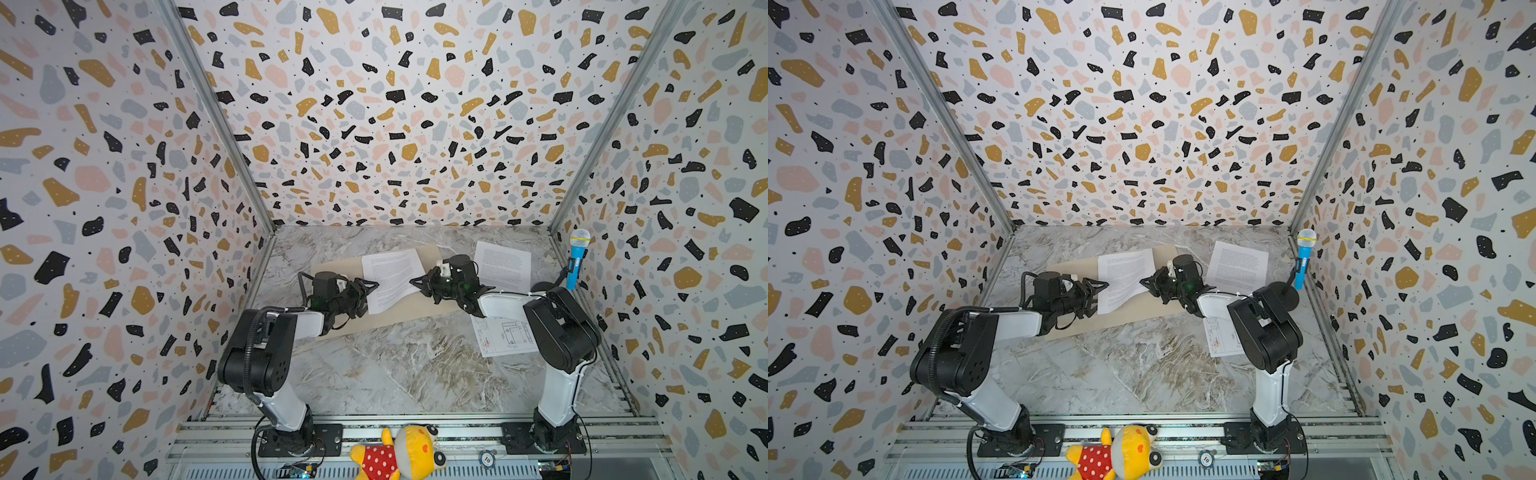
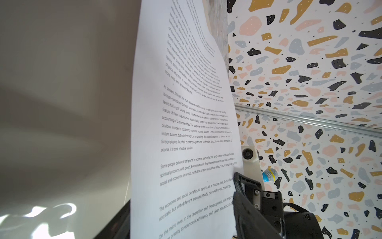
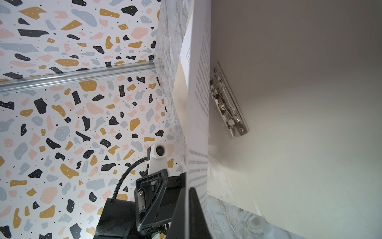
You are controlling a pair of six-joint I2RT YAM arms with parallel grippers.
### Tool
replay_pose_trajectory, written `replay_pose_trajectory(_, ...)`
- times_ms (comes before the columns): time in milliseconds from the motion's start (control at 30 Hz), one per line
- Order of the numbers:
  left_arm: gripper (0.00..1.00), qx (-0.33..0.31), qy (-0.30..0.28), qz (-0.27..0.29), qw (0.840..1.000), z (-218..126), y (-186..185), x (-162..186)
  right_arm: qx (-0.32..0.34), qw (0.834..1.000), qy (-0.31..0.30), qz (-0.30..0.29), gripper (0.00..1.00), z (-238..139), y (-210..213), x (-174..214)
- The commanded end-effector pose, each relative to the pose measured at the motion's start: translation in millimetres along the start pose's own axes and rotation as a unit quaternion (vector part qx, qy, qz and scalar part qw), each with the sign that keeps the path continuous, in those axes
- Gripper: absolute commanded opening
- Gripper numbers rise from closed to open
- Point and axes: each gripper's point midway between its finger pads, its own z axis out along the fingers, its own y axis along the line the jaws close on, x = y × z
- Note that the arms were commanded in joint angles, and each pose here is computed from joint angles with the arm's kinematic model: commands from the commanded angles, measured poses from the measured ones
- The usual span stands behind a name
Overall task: Put the files into the folder
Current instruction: 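Hold the sheet upright against the metal clip with both grippers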
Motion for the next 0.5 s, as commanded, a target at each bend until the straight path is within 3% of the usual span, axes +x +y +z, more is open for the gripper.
replay_pose_trajectory(0,0.69,0.032,-0.002,-0.004,0.999,0,-11,1,-0.014,1.000,-0.002,-0.010,0.01,-7,14,4)
replay_pose_trajectory(267,0.62,0.032,-0.009,-0.007,0.999,-2,-8,1,0.001,1.000,-0.003,-0.019,0.02,-9,7,4)
replay_pose_trajectory(467,0.48,0.027,-0.006,-0.006,1.000,-1,-4,2,0.017,0.999,-0.002,-0.029,0.03,-12,0,4)
